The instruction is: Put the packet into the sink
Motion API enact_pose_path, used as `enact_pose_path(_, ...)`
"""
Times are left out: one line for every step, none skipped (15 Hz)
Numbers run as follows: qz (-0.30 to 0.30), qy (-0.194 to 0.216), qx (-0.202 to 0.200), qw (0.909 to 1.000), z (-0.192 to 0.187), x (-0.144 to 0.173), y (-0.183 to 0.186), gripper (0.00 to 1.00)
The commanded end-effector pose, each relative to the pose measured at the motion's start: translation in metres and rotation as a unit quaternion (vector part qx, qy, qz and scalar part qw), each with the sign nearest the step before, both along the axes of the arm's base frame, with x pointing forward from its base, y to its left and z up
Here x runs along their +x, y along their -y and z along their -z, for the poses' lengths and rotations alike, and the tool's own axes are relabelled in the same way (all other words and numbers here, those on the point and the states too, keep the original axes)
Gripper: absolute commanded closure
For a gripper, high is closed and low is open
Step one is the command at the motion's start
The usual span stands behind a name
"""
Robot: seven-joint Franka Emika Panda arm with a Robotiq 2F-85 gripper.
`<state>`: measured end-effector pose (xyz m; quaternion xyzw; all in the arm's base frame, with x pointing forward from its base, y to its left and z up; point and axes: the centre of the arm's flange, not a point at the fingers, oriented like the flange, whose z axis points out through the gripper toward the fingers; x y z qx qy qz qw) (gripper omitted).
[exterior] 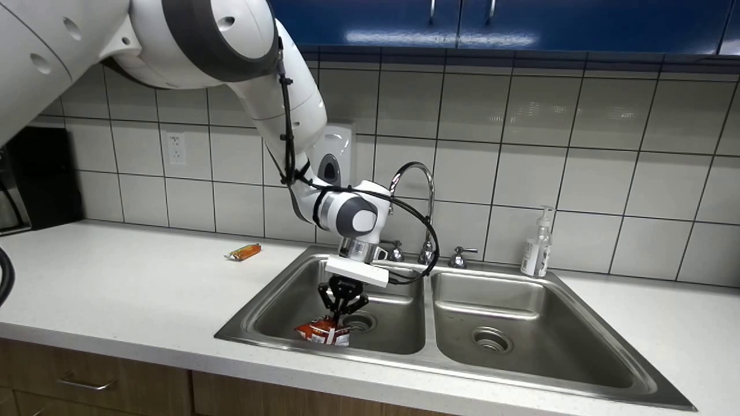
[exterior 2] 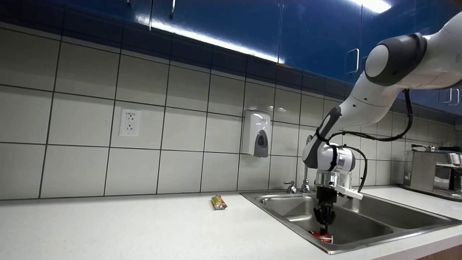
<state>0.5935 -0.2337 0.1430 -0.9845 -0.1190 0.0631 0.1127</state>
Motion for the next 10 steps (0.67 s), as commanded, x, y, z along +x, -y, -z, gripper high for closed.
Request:
enact_pose_path(0.000, 0.007, 0.007, 1.0000, 0.0006, 0.0064, 0.0070, 1.00)
enact_pose_path(0.000, 0.005, 0.008, 1.0000, 0.0016, 0.0059, 0.0077, 1.00)
enact_pose_path(0.001, 0.004, 0.008, 1.0000, 0.0023, 0.0058, 0.0081, 1.00)
enact_pose_path(0.000, 0.002, 0.006, 1.0000, 0.0027, 0.0061, 0.0082, 0.74)
enact_pose_path(0.000, 0.002, 0.006, 1.0000, 0.0027, 0.0060, 0.0082, 0.73)
enact_pose_path(0.000, 0.003, 0.005, 1.0000, 0.0022, 0.0060, 0.0081, 0.66)
enact_pose_path(0.001, 0.004, 0.006, 1.0000, 0.0012, 0.0064, 0.0078, 0.59)
enact_pose_path(0.001, 0.005, 0.006, 1.0000, -0.0003, 0.0069, 0.0074, 0.50)
enact_pose_path(0.000, 0.007, 0.006, 1.0000, -0.0017, 0.0075, 0.0069, 0.43)
enact_pose_path(0.001, 0.009, 0.005, 0.9999, -0.0036, 0.0086, 0.0061, 0.34)
